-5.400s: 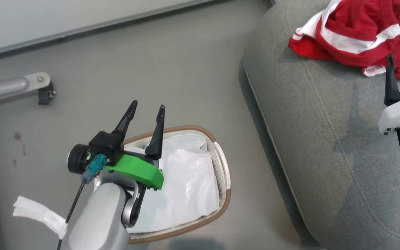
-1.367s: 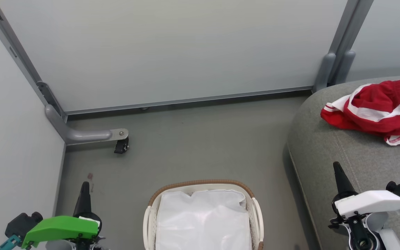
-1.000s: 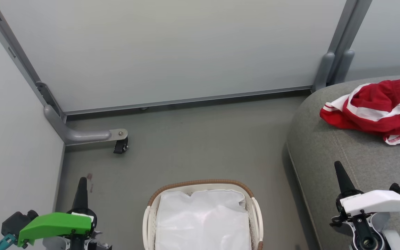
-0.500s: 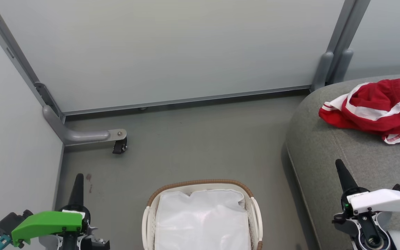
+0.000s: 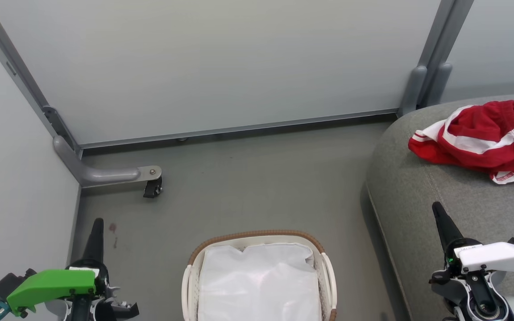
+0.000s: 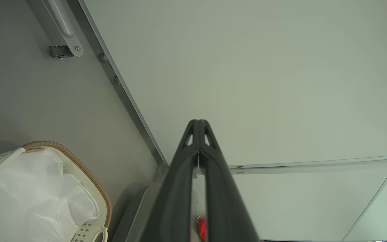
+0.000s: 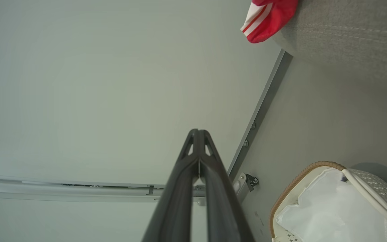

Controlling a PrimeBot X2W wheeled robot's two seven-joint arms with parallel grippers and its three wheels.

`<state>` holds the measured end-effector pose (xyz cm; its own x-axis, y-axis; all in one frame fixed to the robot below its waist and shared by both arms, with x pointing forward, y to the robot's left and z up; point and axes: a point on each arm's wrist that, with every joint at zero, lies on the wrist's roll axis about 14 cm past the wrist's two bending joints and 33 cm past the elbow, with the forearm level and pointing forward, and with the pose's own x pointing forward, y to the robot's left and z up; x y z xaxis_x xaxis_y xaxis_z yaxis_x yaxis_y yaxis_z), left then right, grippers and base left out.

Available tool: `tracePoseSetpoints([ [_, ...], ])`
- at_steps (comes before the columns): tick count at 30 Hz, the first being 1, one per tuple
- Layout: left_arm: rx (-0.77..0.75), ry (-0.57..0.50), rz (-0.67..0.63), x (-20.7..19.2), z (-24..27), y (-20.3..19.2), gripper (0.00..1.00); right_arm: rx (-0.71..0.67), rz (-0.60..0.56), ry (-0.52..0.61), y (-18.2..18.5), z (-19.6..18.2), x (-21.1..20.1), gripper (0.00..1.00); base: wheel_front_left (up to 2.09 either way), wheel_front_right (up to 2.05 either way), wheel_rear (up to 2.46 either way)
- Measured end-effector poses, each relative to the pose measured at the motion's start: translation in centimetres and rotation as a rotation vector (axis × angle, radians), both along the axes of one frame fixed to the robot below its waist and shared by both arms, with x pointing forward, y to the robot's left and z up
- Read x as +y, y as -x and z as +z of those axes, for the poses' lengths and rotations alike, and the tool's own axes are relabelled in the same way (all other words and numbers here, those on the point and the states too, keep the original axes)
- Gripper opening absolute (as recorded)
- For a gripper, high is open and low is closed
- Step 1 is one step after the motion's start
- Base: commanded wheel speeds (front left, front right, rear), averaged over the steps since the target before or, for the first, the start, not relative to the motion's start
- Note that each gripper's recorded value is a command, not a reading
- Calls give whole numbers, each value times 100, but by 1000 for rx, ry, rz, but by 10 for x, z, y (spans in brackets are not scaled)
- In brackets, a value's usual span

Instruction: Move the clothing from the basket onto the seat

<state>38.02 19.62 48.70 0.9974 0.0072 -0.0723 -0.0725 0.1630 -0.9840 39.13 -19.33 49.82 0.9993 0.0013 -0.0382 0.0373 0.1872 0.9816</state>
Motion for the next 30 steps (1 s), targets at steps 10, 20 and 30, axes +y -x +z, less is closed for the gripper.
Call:
tracePoseSetpoints([
  [10,-22,66,0,1,6,-3,0,-13,-1,-76,0,4,-2,0,0,0,0],
  [20,-41,127,0,2,11,-5,0,-27,-4,-145,1,7,-4,0,0,0,0],
  [30,-61,169,1,3,17,-7,0,-39,-3,-194,1,10,-5,0,0,0,0],
])
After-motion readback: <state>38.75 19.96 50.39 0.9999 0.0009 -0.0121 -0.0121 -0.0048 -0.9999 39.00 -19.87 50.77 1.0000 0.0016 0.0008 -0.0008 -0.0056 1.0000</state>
